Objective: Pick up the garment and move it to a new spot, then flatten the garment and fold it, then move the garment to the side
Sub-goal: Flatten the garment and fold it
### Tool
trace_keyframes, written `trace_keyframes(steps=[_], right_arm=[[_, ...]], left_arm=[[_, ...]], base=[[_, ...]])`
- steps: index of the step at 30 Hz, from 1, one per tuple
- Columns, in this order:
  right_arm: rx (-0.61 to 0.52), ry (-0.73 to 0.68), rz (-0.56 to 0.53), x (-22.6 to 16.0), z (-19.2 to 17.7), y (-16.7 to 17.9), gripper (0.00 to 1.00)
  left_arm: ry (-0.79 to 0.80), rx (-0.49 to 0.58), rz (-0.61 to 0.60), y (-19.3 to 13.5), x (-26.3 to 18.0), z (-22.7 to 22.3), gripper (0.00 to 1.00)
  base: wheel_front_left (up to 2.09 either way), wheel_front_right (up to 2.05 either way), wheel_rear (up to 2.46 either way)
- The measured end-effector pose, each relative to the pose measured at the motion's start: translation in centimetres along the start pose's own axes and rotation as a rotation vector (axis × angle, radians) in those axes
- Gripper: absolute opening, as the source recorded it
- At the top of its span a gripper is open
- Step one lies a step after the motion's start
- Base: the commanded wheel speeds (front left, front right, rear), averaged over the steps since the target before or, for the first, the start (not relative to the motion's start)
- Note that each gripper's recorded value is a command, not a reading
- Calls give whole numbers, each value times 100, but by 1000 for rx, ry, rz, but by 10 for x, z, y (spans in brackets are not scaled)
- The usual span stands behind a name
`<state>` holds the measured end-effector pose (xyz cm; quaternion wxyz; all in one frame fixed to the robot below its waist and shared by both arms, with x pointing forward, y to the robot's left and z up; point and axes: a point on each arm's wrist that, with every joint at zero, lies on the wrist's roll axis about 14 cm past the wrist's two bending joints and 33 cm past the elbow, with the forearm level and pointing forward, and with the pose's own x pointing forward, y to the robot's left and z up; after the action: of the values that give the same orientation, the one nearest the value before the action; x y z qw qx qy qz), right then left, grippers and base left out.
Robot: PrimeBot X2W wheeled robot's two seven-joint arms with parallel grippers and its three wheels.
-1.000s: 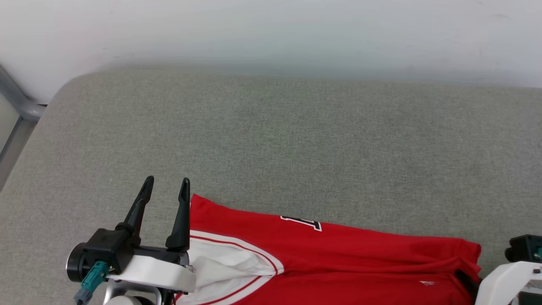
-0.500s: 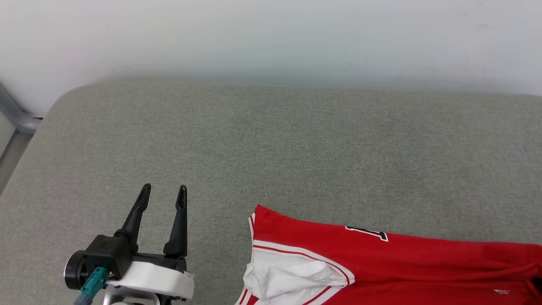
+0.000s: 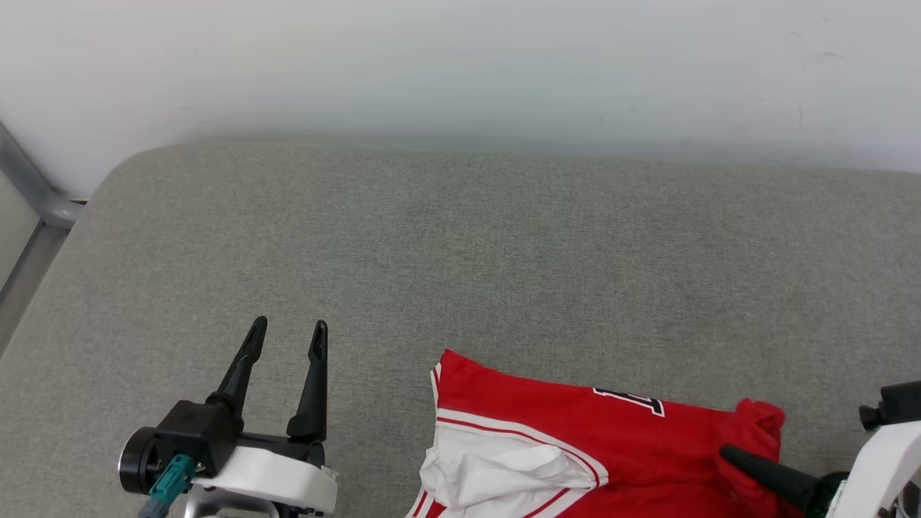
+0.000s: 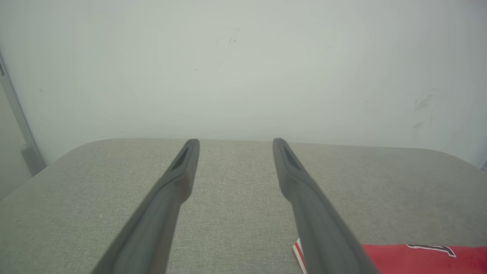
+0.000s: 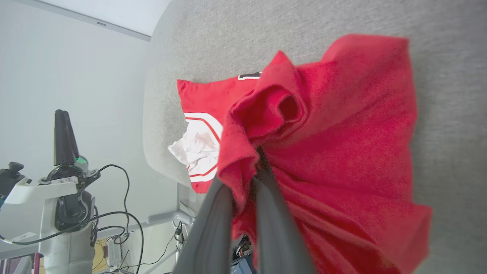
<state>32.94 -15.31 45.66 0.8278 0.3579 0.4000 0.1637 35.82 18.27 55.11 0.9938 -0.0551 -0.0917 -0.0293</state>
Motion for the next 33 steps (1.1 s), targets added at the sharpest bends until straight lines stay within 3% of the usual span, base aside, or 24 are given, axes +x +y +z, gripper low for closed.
trace_keyframes(steps=[5,19,23,28,30,31,33], right_arm=[[53,60,189,20,-14,38,0],[70,256,451,96,-71,128,0],[79,267,494,111,-77,146,0],[50,276,409,133,-89,129,0],[45,284,387,139,-95,124,40],[46,285,383,140,-97,123,100],[48,287,378,142,-100,122,100]], left_arm=[[14,0,1,1,-3,-2,100],[41,1,43,17,0,-11,100],[53,2,51,21,3,-16,100],[70,-2,55,23,8,-24,100],[76,-6,52,22,10,-27,100],[80,-8,54,22,10,-28,100],[85,-10,54,22,11,-30,100]], base=[[0,0,0],[0,0,0],[0,0,0],[0,0,0],[0,0,0],[0,0,0],[0,0,0]])
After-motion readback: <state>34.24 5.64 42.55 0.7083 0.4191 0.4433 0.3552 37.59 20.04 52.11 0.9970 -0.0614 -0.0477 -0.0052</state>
